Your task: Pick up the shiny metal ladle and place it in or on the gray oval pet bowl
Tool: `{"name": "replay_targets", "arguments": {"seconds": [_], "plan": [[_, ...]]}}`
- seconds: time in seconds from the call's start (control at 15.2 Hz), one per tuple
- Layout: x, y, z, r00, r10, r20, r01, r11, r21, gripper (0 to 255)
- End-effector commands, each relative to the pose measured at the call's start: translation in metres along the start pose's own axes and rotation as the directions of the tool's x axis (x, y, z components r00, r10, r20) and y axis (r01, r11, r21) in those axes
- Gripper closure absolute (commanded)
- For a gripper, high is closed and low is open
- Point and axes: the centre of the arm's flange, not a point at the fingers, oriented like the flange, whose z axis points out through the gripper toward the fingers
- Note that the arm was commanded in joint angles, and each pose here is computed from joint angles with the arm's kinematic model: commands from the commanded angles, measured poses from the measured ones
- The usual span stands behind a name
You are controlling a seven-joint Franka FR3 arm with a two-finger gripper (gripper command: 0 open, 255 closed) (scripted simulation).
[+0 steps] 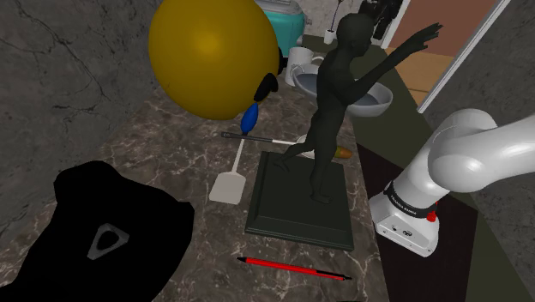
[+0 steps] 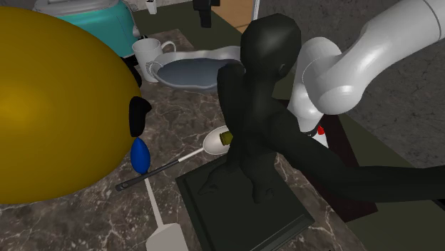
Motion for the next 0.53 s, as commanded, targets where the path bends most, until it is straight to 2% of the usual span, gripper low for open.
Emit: {"name": "replay_targets", "arguments": {"seconds": [0.0, 0.2, 0.46], "plan": [[0.0, 0.0, 0.0, 1.0, 0.0, 0.0, 0.0, 1.0, 0.0, 0], [0.0, -0.037, 0.014, 0.992, -0.122, -0.019, 0.122, 0.993, -0.002, 0], [-0.006, -0.085, 0.034, 0.959, -0.281, -0.043, 0.281, 0.96, -0.007, 0]]}}
